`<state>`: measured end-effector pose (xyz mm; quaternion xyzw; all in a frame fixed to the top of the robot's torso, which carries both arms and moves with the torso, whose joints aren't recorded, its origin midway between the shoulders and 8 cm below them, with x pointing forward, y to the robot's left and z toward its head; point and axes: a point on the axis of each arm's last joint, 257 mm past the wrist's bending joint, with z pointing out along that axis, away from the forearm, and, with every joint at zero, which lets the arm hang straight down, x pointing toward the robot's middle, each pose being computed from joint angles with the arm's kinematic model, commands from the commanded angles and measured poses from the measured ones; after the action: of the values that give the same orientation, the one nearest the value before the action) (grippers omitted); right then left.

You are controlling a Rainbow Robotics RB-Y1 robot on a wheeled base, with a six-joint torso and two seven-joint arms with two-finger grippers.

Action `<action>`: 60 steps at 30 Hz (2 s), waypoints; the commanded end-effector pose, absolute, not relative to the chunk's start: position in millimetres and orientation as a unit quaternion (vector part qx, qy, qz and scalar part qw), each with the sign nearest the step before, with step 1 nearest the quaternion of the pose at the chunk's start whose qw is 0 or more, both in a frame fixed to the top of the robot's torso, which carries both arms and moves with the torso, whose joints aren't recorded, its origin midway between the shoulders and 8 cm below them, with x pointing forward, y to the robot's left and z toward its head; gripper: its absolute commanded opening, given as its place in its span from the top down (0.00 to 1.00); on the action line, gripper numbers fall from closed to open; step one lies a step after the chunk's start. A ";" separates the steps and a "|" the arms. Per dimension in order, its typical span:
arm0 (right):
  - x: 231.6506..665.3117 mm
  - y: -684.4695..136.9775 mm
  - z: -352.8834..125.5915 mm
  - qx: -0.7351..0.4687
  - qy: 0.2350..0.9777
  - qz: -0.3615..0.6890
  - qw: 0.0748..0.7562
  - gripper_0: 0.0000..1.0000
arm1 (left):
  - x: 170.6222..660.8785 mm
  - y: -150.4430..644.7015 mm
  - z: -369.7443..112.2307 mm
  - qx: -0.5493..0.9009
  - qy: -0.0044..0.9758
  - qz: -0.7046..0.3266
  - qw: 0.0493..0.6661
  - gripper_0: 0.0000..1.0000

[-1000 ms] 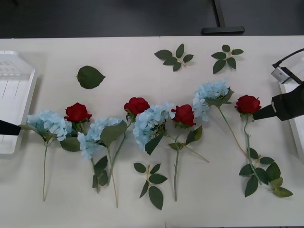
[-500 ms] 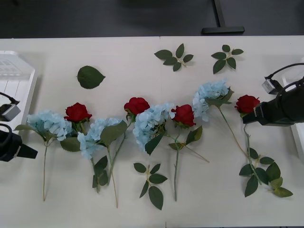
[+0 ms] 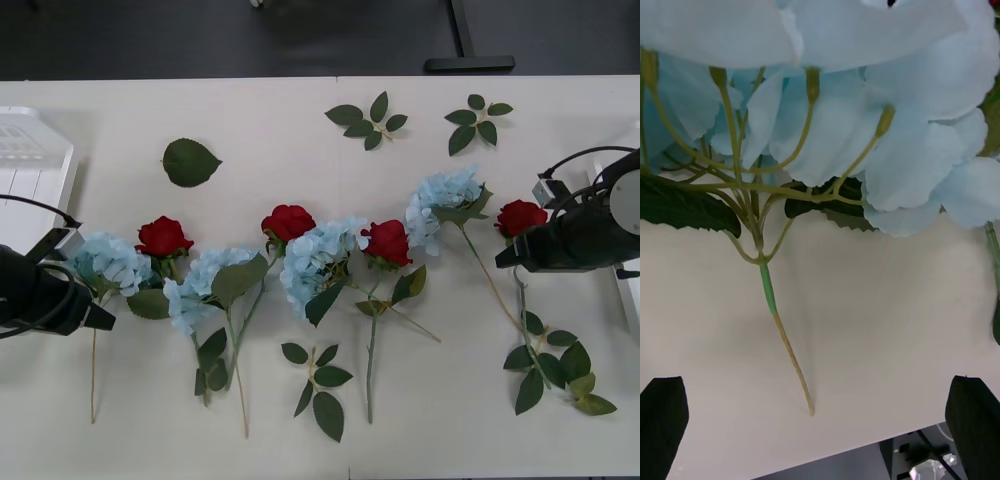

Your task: Place the red flowers into the right box and the blue flowers into the left box. If a person shows an open palm, hand one flower to the person first, then continue sorting.

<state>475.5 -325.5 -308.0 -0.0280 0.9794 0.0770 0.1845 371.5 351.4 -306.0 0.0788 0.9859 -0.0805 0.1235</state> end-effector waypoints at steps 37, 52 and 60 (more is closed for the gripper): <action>517.9 -305.9 -326.5 0.018 0.970 0.042 0.239 0.00 | 413.5 352.4 -359.7 0.130 0.978 -0.015 0.162 0.23; 519.9 -307.8 -327.5 0.017 0.970 0.030 0.243 1.00 | 414.1 356.8 -366.2 0.121 0.979 -0.015 0.162 1.00; 520.6 -308.8 -326.9 0.017 0.969 0.029 0.244 1.00 | 422.6 365.2 -327.9 0.142 0.974 0.003 0.179 1.00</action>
<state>503.6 -328.6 -341.8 0.0162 0.9743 0.0164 0.2241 399.4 364.4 -371.0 0.0921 0.9848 -0.0157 0.1467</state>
